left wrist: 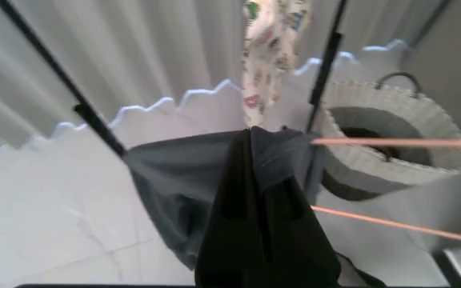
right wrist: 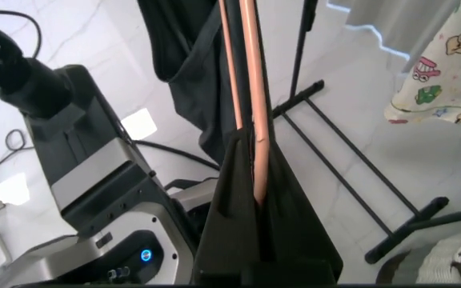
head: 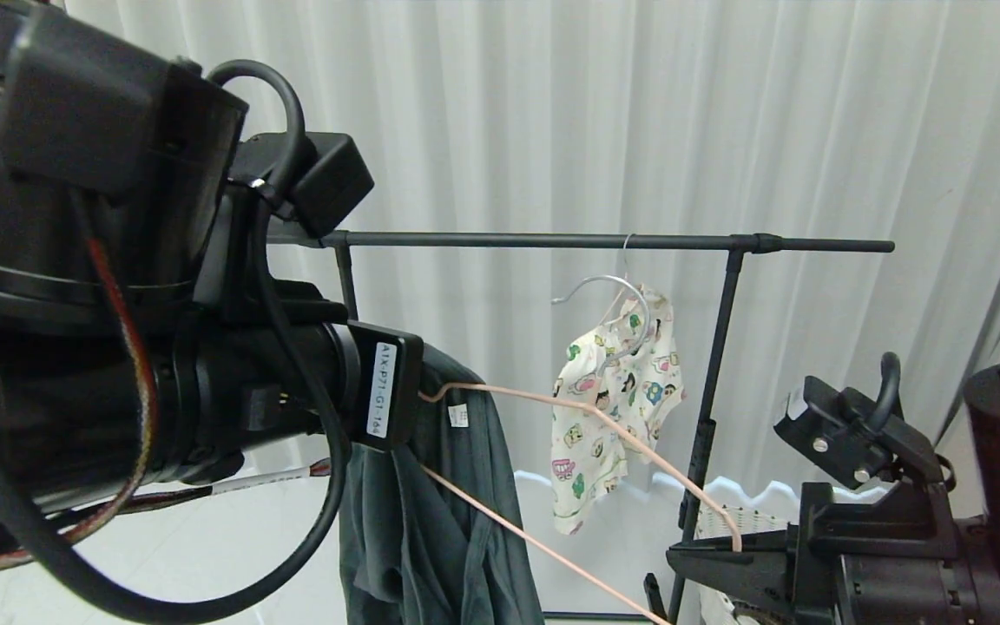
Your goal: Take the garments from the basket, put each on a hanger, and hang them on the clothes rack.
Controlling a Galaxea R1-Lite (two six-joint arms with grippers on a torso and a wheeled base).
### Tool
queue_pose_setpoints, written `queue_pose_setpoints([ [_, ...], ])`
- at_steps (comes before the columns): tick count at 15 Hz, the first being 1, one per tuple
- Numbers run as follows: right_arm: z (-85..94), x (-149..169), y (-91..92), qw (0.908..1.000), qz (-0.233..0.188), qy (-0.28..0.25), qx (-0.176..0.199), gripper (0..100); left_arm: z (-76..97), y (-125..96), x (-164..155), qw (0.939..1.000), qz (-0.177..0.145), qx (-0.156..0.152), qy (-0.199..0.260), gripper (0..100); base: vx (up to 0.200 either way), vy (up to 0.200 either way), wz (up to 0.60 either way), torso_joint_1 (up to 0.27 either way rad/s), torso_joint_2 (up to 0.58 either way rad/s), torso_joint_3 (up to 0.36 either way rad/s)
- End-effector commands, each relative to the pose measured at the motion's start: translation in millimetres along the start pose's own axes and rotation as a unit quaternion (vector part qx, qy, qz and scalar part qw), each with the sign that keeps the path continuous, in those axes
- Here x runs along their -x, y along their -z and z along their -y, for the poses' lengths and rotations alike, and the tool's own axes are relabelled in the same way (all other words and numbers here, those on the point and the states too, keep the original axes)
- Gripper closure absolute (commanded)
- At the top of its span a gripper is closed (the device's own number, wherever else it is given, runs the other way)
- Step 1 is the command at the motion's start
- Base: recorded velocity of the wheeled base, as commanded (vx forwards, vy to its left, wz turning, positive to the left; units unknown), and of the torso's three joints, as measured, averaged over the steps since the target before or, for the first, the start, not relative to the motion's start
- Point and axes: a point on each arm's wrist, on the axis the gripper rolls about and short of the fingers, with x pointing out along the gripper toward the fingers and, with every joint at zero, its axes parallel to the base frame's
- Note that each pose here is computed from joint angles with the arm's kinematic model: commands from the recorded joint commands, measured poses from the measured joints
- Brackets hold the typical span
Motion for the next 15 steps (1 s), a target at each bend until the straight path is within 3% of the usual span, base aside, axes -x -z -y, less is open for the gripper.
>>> queue_pose_setpoints([
  [1, -0.5, -7.7, -4.3, 1.0000, 0.003, -0.003, 0.000, 100, 2.3, -3.2, 5.1, 0.9998, 0.008, 0.001, 0.016, 100, 0.000, 0.000, 0.00, 0.000, 0.00, 0.000],
  [4, -9.9, -23.9, -9.1, 0.9996, -0.005, -0.024, -0.012, 100, 15.8, -14.3, -11.5, 0.9990, 0.034, 0.007, 0.029, 100, 0.000, 0.000, 0.00, 0.000, 0.00, 0.000],
  [6, -12.9, -28.0, -12.1, 0.9995, -0.005, -0.029, -0.011, 100, 21.0, -14.4, -13.4, 0.9988, 0.032, 0.003, 0.036, 100, 0.000, 0.000, 0.00, 0.000, 0.00, 0.000],
  [10, -15.3, -29.2, -17.2, 0.9989, 0.003, -0.038, -0.028, 100, 22.6, -15.3, -12.3, 0.9983, 0.033, 0.002, 0.047, 100, 0.000, 0.000, 0.00, 0.000, 0.00, 0.000],
  [12, -19.2, -42.3, -25.0, 0.9974, 0.014, -0.052, -0.048, 100, 27.1, -19.8, -8.9, 0.9964, 0.038, 0.003, 0.076, 100, 0.000, 0.000, 0.00, 0.000, 0.00, 0.000],
  [15, -23.4, -59.5, -35.9, 0.9955, 0.030, -0.064, -0.063, 100, 28.4, -26.1, -7.6, 0.9954, 0.047, 0.007, 0.083, 100, 0.000, 0.000, 0.00, 0.000, 0.00, 0.000],
])
